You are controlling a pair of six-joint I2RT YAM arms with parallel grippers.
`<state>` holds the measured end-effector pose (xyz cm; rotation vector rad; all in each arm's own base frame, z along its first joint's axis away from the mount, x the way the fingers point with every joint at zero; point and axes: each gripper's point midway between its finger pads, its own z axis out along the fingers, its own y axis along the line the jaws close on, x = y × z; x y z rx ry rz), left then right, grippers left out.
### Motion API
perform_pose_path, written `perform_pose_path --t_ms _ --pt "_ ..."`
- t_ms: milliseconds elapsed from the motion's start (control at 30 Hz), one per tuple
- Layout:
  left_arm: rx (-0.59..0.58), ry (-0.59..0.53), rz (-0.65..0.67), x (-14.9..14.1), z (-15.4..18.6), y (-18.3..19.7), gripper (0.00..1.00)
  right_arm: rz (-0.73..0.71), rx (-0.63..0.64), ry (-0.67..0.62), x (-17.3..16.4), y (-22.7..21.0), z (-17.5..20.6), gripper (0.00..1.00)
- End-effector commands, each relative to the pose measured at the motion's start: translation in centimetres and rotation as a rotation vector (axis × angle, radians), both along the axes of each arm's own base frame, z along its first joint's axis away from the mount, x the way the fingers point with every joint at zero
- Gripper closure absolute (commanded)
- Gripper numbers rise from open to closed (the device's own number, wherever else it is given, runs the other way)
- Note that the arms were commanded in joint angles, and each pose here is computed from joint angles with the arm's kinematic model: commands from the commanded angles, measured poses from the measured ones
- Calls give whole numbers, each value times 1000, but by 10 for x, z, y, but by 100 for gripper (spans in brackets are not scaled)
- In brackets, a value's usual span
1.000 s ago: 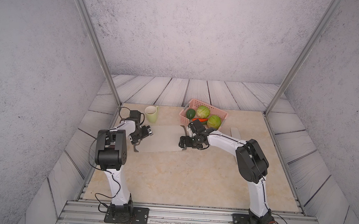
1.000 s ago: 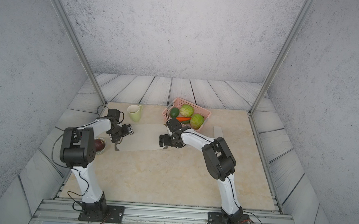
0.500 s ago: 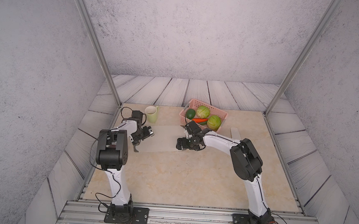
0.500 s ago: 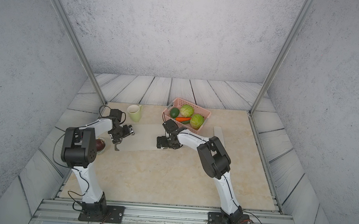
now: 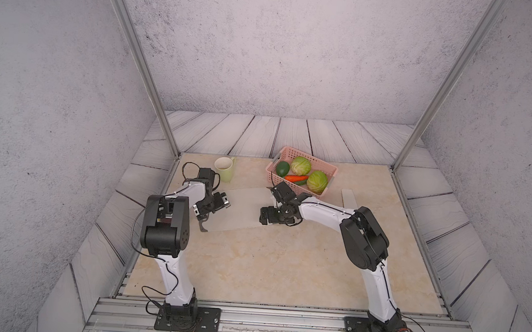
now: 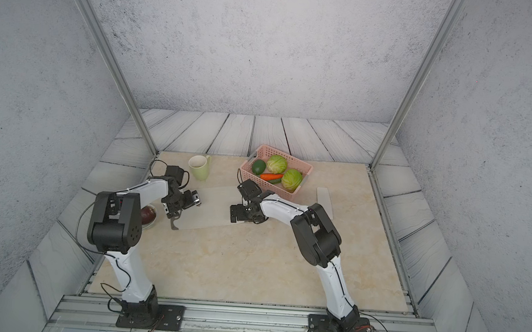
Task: Align the knife with the edge of the cutting board
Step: Move the work surface to the center of the board.
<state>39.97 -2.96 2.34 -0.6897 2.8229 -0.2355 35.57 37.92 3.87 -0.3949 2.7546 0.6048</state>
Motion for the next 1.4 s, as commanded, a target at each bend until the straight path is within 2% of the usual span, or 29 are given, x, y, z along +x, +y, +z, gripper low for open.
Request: perform_pose_path --t_ms 0,200,533,767,1033,1367 --pt "-74 129 -9 -42 -11 -24 2 9 -9 63 -31 2 -10 1" --pt "-80 118 -8 -61 -10 -28 2 -10 -43 68 -46 -9 -22 1" --pt "-26 100 1 -62 -1 -18 2 -27 -167 22 -29 -29 -12 1" --pt "13 59 15 -51 6 -9 2 -75 -144 -6 -7 -47 -2 1" --pt "25 10 21 -37 11 -6 2 -17 -98 1 8 -31 3 1" --pt "-15 58 7 -41 -11 -14 2 -7 -126 18 20 -23 -12 1"
